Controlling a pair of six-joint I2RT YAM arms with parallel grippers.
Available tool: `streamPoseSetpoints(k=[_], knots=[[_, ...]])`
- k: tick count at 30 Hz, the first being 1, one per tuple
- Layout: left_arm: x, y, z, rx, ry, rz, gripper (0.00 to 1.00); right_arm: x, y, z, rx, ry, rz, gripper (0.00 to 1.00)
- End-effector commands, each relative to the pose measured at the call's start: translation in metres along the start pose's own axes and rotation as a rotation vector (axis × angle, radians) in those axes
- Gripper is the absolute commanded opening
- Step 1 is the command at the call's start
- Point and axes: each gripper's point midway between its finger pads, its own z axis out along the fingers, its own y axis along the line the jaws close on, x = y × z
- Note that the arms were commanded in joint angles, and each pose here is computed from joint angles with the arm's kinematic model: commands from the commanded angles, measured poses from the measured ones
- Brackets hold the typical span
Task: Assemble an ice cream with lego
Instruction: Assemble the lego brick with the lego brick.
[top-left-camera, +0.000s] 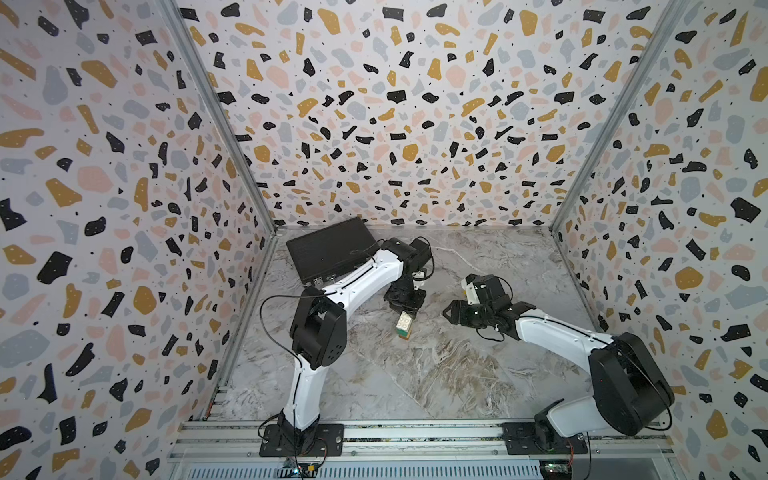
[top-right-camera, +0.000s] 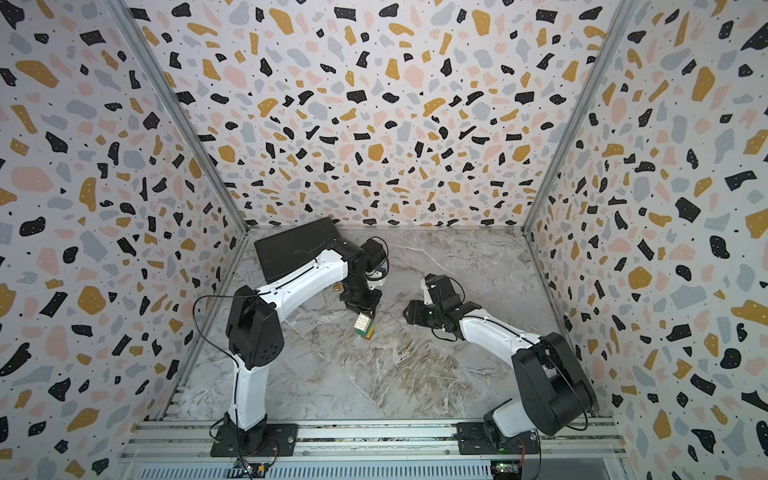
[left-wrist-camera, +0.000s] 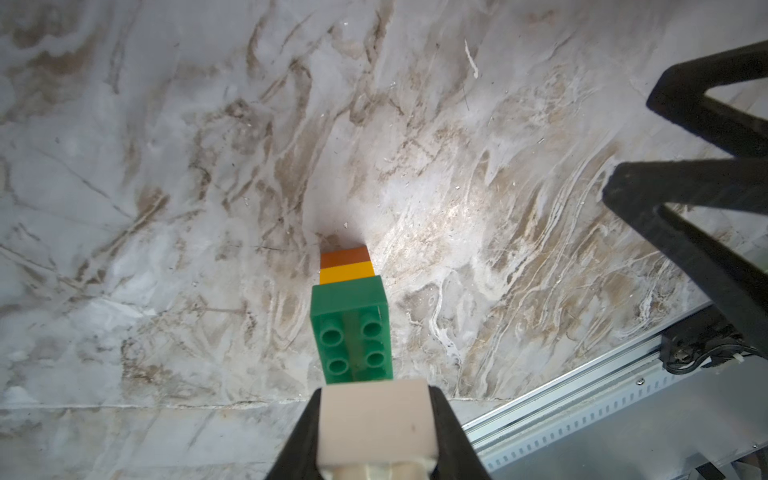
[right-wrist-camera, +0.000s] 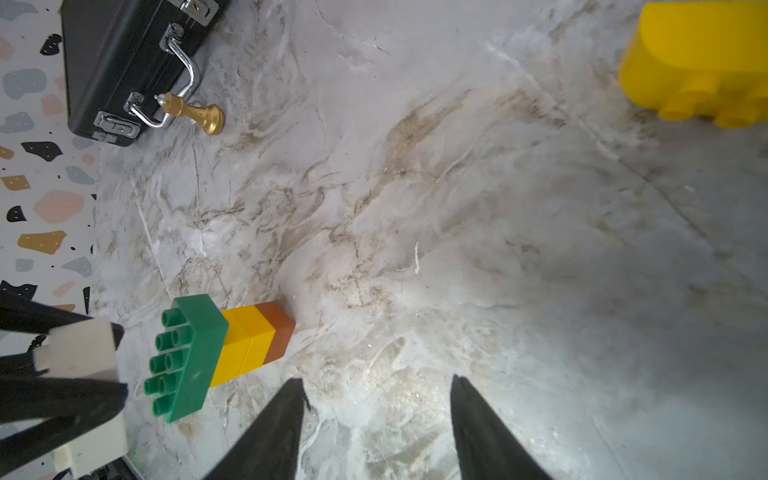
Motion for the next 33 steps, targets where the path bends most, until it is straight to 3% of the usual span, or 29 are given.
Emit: streamPoseSetpoints(k=[1, 15, 33], knots=[[0.009, 0.006, 0.001, -0.035, 0.066, 0.013, 0.09, -0.004, 0.006, 0.002, -0.025, -0.004, -0.010, 0.59], [0.001, 0.009, 0.015, -0.049, 0.099, 0.005, 0.18, 0.000, 0.005, 0.011, -0.029, 0.028, -0.005, 0.59], [-0.007, 0.007, 0.022, -0.039, 0.105, 0.010, 0.42, 0.001, 0.014, 0.018, -0.085, 0.046, -0.002, 0.59]])
